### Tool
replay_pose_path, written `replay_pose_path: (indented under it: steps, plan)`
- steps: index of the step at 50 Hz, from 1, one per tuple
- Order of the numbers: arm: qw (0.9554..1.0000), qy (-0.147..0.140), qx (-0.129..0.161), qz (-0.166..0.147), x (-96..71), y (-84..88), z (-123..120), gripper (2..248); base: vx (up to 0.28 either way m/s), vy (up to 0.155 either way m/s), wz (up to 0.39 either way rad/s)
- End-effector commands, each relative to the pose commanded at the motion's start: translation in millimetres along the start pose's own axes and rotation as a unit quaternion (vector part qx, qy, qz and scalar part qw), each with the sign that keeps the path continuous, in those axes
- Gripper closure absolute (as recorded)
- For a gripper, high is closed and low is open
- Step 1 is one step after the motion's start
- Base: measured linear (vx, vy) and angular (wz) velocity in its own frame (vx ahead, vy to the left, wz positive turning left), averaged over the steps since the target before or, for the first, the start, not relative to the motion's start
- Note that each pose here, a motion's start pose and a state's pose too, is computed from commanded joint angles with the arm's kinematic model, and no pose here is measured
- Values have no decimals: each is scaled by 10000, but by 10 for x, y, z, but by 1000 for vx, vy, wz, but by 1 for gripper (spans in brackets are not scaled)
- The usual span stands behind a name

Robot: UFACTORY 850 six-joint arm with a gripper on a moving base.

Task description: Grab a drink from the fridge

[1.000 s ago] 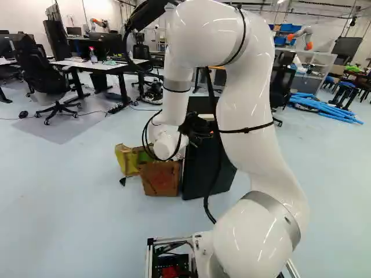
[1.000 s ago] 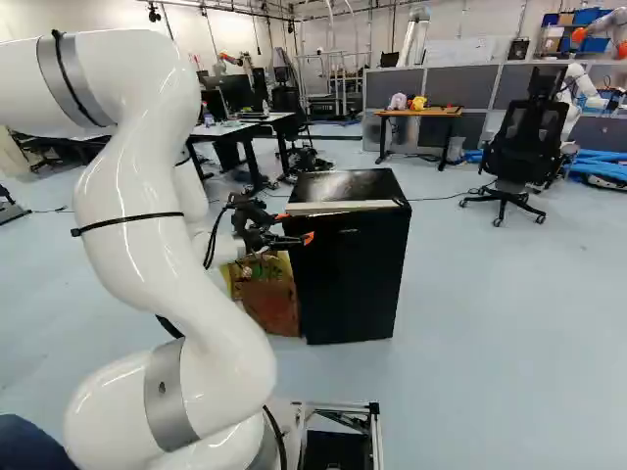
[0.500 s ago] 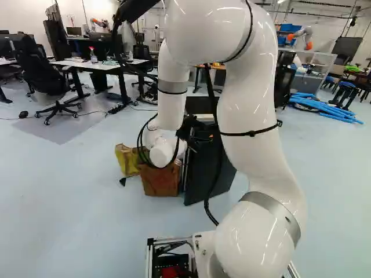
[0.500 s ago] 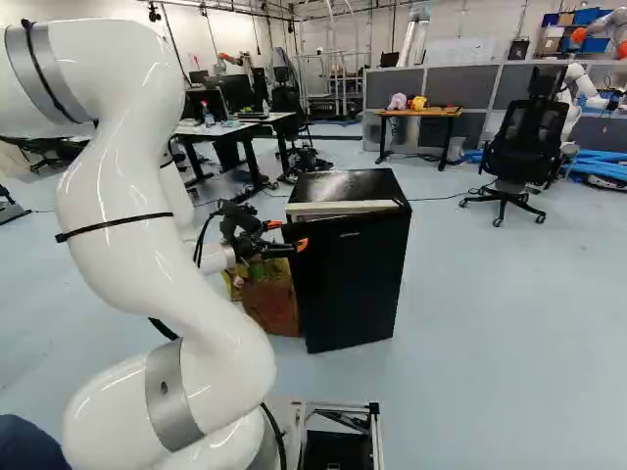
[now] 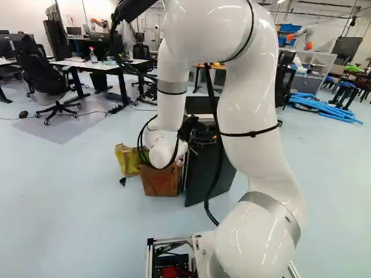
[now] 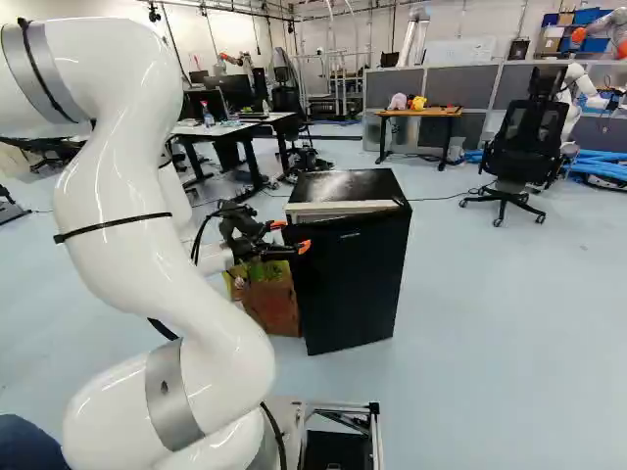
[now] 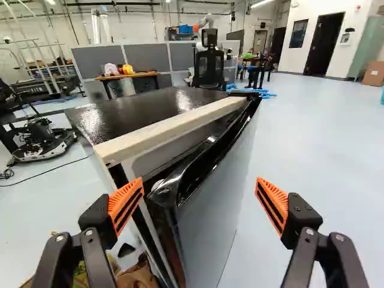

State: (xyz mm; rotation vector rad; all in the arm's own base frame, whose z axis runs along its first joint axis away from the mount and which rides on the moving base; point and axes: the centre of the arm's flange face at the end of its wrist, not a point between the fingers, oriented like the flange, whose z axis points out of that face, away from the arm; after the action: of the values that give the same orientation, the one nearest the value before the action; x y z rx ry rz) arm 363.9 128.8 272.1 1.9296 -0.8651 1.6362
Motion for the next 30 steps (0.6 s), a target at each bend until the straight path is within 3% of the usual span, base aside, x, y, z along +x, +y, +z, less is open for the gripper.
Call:
replay_pose_path:
  steps: [30]
  plan:
    - [9988,15,-480,35,0,170,-59,3,0,0,0]
